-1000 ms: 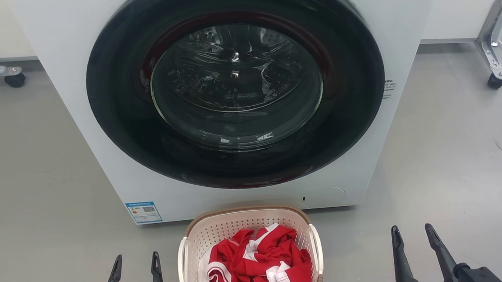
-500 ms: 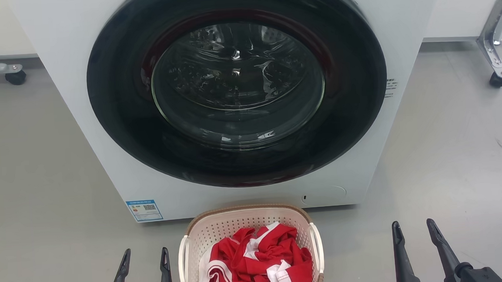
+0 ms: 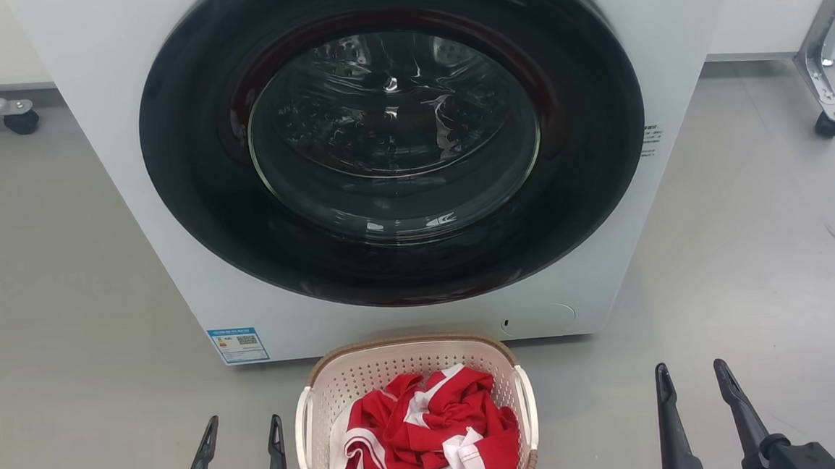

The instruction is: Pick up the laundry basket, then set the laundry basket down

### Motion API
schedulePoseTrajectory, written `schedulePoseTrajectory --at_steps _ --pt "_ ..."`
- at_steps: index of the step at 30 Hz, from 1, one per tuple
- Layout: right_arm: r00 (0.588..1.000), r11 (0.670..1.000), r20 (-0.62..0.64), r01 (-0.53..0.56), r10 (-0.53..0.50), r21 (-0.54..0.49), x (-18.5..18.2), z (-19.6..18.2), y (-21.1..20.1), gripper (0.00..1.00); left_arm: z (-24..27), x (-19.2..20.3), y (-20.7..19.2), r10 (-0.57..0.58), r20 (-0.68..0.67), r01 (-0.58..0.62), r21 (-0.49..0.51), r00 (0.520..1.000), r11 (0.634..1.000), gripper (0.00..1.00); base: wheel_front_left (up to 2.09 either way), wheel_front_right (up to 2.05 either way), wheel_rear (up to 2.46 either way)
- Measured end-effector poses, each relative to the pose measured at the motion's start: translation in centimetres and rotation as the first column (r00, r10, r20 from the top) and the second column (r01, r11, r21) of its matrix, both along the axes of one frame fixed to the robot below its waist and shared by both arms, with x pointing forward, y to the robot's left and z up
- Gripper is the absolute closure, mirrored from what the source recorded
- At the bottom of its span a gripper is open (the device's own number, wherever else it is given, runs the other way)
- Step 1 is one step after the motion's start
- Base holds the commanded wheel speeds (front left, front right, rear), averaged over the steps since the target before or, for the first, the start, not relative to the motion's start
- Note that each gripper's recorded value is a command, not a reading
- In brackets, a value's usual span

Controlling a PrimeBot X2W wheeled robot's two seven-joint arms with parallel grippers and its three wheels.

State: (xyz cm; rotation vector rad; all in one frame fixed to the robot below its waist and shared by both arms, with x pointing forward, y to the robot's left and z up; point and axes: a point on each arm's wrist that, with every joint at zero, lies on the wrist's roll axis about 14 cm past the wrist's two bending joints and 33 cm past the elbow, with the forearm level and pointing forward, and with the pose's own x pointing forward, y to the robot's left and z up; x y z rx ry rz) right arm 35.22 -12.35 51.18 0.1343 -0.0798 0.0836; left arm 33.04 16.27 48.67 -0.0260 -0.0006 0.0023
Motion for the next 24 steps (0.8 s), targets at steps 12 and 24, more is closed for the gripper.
schedulePoseTrajectory --at_steps 12,24 --pt "0.996 1.0 -0.091 0.002 -0.001 0.015 -0.4 -2.5 -0.2 1.0 -2.3 -0.4 -0.1 0.0 -0.082 -0.002 -0.02 0.997 1.0 1.0 0.0 0.0 0.0" --pt "0.984 0.98 -0.178 0.067 -0.032 0.189 -0.3 -3.8 -1.8 1.0 -3.5 -0.4 0.9 0.033 -0.155 -0.066 -0.209 0.987 0.976 1.0 0.0 0.0 0.0"
